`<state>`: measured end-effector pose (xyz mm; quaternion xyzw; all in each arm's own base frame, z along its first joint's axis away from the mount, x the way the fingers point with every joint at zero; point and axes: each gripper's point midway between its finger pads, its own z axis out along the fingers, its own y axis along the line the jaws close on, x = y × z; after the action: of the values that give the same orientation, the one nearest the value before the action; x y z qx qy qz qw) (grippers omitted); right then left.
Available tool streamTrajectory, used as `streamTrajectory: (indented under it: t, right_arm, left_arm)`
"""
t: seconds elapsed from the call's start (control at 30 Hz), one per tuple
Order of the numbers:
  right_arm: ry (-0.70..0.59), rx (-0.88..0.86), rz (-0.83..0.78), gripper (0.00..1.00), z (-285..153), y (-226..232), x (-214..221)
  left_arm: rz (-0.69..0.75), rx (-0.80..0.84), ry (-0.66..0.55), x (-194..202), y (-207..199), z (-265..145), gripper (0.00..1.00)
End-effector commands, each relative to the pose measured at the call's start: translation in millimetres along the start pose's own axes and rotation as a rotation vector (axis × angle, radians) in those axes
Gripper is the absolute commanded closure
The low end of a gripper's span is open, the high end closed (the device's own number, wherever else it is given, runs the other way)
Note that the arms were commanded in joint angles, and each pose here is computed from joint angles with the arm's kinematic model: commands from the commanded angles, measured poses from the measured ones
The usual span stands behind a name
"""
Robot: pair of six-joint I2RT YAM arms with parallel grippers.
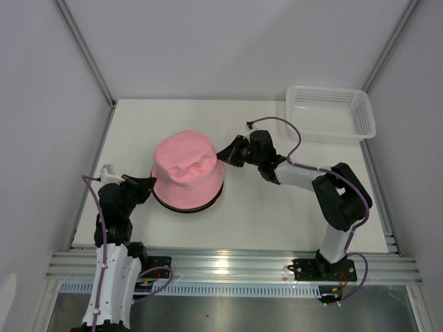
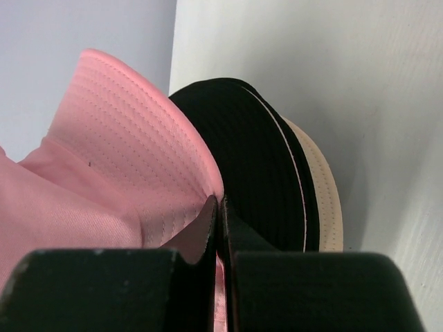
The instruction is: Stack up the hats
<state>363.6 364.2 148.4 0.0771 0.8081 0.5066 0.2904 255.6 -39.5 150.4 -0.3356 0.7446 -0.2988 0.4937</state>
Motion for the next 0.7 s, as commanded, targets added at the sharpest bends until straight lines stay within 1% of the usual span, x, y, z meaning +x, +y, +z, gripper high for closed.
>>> streamTrajectory:
  t: [0.0,0.17,0.23,0.37,0.5,0.67]
  right_arm:
    - [0.119,0.257,-0.001,1.00,1.3,-76.9,29.4]
    - [0.208,0.330,-0.030,1.00,3.9,-98.5,50.9]
    - [0.226,0.350,-0.051,1.00,4.1,-101.5,56.1]
    - [0.226,0.384,-0.121,1.00,2.6,-102.1,58.9]
    - [0.237,0.485,-0.233,1.00,-4.6,-115.1,67.4]
    - [0.259,0.518,-0.252,1.00,-11.0,-130.1,79.0]
  left_arm:
    - [-0.032,-0.208,0.054,25.1,53.8,-5.8,0.99]
    - [-0.024,-0.261,0.066,33.0,67.7,-14.4,0.99]
    - [-0.024,-0.272,0.059,32.4,69.2,-17.3,0.99]
    - [-0.021,-0.292,0.055,31.6,72.1,-19.9,0.99]
    - [-0.017,-0.311,0.074,36.5,78.5,-18.4,0.99]
    - [-0.015,-0.306,0.089,40.4,80.5,-16.3,0.99]
